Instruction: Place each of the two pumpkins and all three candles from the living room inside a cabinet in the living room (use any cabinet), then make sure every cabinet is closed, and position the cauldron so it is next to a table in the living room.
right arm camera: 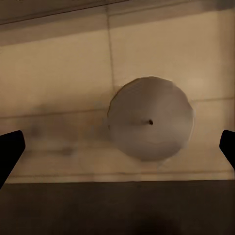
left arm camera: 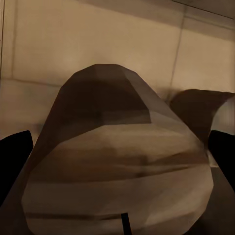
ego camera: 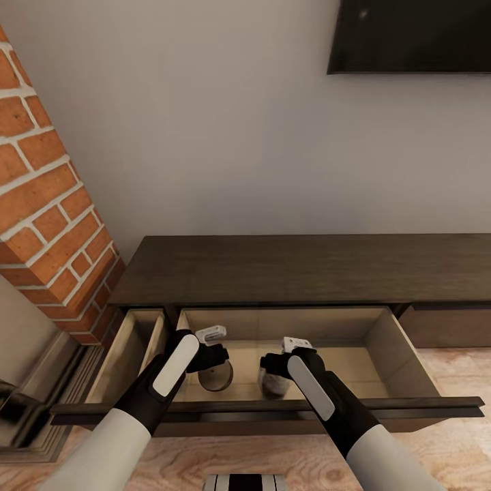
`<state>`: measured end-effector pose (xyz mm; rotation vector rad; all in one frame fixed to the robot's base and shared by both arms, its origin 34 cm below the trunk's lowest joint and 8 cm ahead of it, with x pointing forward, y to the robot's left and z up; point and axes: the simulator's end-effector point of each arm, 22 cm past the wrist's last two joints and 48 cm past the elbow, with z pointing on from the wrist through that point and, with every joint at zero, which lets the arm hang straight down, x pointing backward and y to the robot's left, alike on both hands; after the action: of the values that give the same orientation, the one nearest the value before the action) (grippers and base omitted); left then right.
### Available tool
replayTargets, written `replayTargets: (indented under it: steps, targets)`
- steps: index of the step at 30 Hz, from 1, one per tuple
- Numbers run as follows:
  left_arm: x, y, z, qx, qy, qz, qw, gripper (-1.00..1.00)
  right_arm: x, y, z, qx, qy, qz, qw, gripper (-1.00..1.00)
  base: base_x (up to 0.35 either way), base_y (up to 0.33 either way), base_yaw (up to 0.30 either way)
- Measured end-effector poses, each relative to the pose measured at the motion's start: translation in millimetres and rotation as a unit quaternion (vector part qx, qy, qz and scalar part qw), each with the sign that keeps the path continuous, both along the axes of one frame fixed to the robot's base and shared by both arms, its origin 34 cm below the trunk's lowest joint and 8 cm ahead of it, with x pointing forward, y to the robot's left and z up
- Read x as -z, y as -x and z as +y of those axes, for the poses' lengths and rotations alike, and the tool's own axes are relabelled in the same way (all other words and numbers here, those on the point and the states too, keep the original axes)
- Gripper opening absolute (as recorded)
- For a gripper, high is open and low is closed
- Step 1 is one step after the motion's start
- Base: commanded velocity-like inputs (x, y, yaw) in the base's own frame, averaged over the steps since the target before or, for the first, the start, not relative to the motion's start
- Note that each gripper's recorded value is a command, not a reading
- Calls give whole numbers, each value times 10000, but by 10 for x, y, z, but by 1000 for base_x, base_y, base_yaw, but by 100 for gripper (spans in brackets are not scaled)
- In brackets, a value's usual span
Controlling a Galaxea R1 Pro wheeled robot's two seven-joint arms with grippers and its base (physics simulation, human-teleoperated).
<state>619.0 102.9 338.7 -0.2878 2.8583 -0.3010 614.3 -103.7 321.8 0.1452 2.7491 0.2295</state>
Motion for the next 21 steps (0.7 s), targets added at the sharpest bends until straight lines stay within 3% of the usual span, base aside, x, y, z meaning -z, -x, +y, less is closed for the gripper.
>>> replayTargets:
  steps: [6, 7, 21]
  targets:
    - [0, 0, 0, 0, 0, 0, 10000, -100, 0, 0, -1, 2, 1, 0, 10000, 100, 0, 0, 0]
    - [0, 0, -1, 0, 2, 1, 10000, 100, 0, 0, -1, 1, 0, 0, 10000, 100, 0, 0, 0]
    - [-6, -5, -2, 0, 3, -10, 10000, 100, 0, 0, -1, 1, 0, 0, 10000, 100, 0, 0, 0]
